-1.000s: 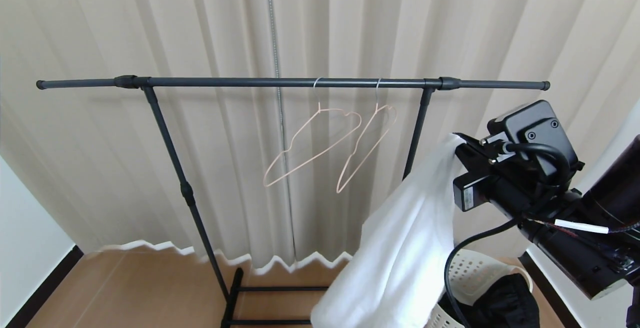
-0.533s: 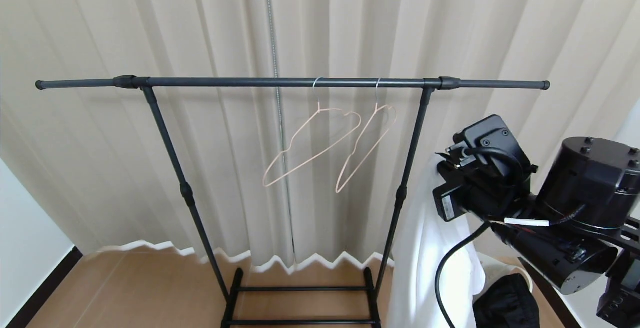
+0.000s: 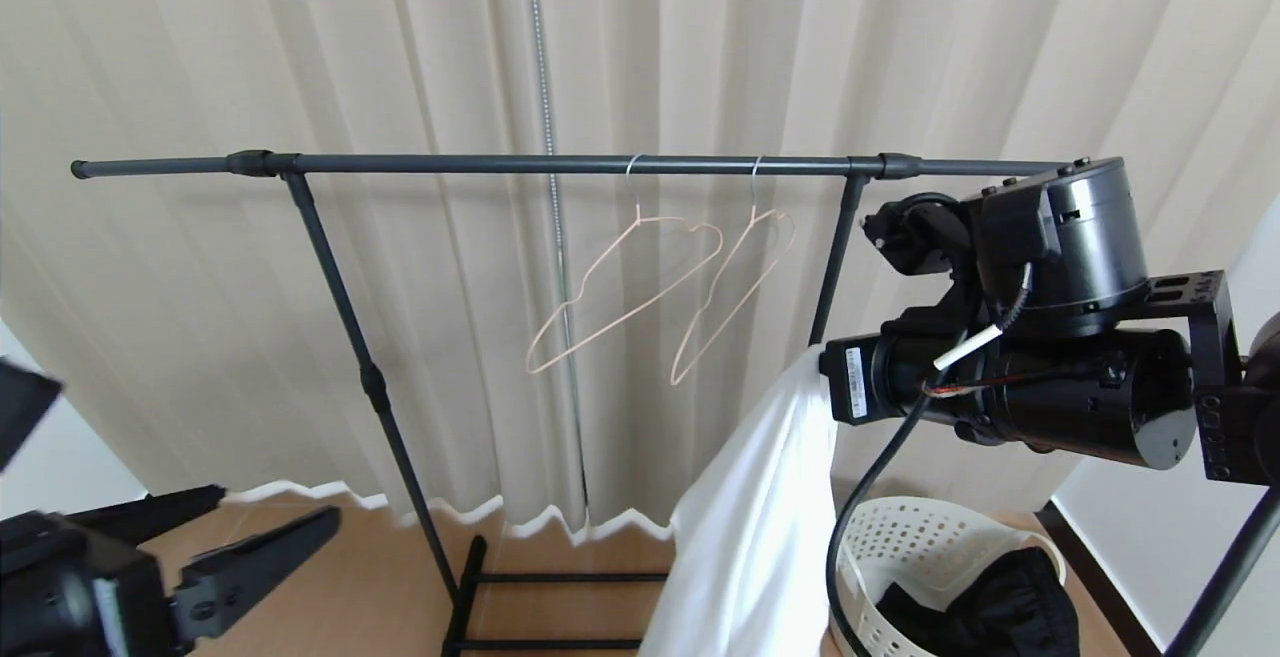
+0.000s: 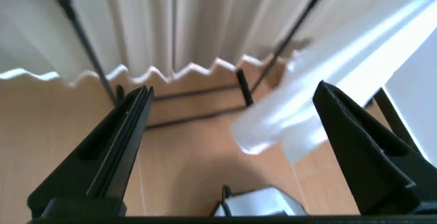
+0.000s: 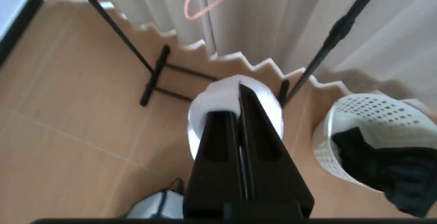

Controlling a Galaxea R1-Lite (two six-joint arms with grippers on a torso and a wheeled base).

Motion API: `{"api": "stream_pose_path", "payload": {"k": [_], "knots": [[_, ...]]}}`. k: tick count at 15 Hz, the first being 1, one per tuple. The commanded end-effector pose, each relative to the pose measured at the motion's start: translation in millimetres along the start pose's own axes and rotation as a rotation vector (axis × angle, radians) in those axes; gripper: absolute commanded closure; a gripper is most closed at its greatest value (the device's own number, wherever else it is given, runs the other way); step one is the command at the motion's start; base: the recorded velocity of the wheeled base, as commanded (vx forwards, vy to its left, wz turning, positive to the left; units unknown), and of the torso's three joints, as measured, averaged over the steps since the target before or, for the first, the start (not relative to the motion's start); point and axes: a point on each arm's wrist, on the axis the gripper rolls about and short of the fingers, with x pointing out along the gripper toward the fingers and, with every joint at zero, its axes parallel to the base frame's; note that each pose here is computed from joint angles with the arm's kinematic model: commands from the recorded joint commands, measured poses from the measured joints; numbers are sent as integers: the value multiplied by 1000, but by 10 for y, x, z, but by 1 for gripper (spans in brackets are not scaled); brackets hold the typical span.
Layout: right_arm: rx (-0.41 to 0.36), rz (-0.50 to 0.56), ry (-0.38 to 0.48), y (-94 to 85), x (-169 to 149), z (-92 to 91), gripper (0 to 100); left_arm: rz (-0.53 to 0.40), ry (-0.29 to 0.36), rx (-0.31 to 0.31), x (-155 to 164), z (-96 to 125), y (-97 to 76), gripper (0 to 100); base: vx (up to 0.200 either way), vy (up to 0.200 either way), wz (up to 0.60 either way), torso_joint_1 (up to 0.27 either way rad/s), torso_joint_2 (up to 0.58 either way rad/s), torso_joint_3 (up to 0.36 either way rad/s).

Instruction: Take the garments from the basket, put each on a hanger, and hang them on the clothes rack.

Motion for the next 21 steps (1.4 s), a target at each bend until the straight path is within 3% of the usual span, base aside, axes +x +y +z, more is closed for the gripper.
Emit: {"api": "stream_pose_path", "payload": {"k": [1,2,3,4,7,8,10,14,17,19,21], "knots": [[44,13,-21,63,47,88,100,-90,159,70,529,120,-373,0,0,0,0,0,0,0],[116,37,-37,181,86,152,100,-111,185,69,707,144,-490,0,0,0,0,0,0,0],[118,41,-37,193,87,154,100,-111,188,71,717,140,-495,0,0,0,0,0,0,0],[191,69,-45,354,113,184,100,-154,191,73,927,113,-644,0,0,0,0,0,0,0],[207,38,-69,562,182,158,100,-227,175,103,1192,51,-926,0,0,0,0,0,0,0],[250,45,-82,671,188,167,100,-256,176,120,1350,-8,-1076,0,0,0,0,0,0,0],[265,9,-84,746,278,116,100,-270,177,129,1580,-46,-1231,0,0,0,0,0,0,0],[262,6,-100,844,314,68,100,-284,143,60,1898,-32,-1448,0,0,0,0,0,0,0],[264,8,-104,840,300,76,100,-228,117,-6,2131,8,-1562,0,0,0,0,0,0,0],[268,4,-112,824,267,92,100,-61,59,-27,2324,-13,-1603,0,0,0,0,0,0,0],[271,-6,-121,805,257,109,100,18,34,-20,2328,-25,-1580,0,0,0,0,0,0,0]]}}
